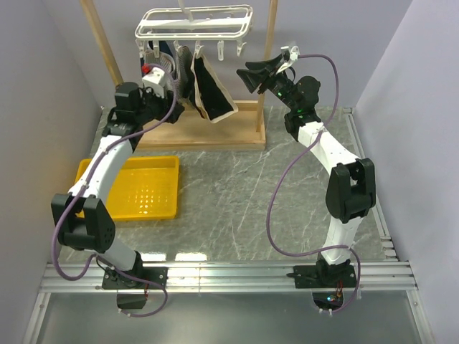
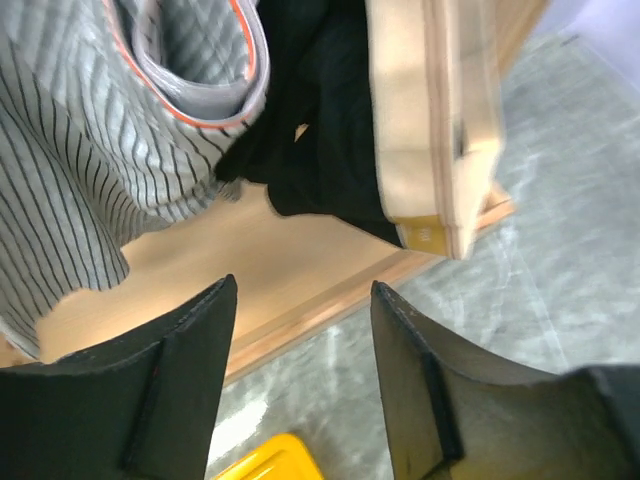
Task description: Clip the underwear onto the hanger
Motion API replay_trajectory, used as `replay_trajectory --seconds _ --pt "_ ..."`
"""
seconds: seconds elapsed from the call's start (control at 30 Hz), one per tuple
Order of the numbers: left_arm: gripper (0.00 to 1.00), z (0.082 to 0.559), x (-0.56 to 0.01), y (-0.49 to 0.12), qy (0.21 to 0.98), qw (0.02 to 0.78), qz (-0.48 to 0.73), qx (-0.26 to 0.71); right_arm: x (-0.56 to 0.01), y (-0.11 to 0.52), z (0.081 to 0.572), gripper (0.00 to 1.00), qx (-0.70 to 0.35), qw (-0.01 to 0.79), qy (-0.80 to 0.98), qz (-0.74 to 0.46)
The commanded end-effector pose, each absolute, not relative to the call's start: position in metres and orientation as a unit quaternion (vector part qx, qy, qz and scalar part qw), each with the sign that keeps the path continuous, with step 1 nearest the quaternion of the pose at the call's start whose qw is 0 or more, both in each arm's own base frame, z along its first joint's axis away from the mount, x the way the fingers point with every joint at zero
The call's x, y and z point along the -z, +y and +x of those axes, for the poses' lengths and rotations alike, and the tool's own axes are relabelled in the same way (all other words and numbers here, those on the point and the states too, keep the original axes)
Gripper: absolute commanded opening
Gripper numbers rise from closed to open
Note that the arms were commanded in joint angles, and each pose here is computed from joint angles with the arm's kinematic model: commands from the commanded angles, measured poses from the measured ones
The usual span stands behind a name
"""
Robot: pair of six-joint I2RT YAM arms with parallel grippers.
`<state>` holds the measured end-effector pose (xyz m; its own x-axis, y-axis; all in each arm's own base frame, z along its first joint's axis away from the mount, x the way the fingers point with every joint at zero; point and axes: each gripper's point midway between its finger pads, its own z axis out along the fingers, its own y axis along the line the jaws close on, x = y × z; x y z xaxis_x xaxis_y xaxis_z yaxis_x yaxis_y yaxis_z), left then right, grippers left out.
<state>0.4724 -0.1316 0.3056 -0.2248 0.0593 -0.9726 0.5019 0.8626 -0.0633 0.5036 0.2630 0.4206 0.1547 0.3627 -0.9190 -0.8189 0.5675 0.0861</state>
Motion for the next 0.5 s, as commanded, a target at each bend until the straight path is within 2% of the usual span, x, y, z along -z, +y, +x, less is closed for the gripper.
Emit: replay_trajectory --seconds 0.0,0.2,0.47 --pt "0.6 0.442 -0.379 -0.147 0.674 0.648 0.226 0.272 -0.457 0.257 0.499 0.56 -0.389 0.765 0.454 -0.241" --pt "0.58 0.415 -0.419 -0.181 0.612 0.632 0.283 0.383 -0.463 0.257 0.502 0.56 -0.372 0.783 0.431 -0.249" --pt "0.59 0.419 -0.463 -0.198 0.556 0.645 0.283 0.44 -0.469 0.258 0.522 0.56 -0.332 0.811 0.41 -0.253"
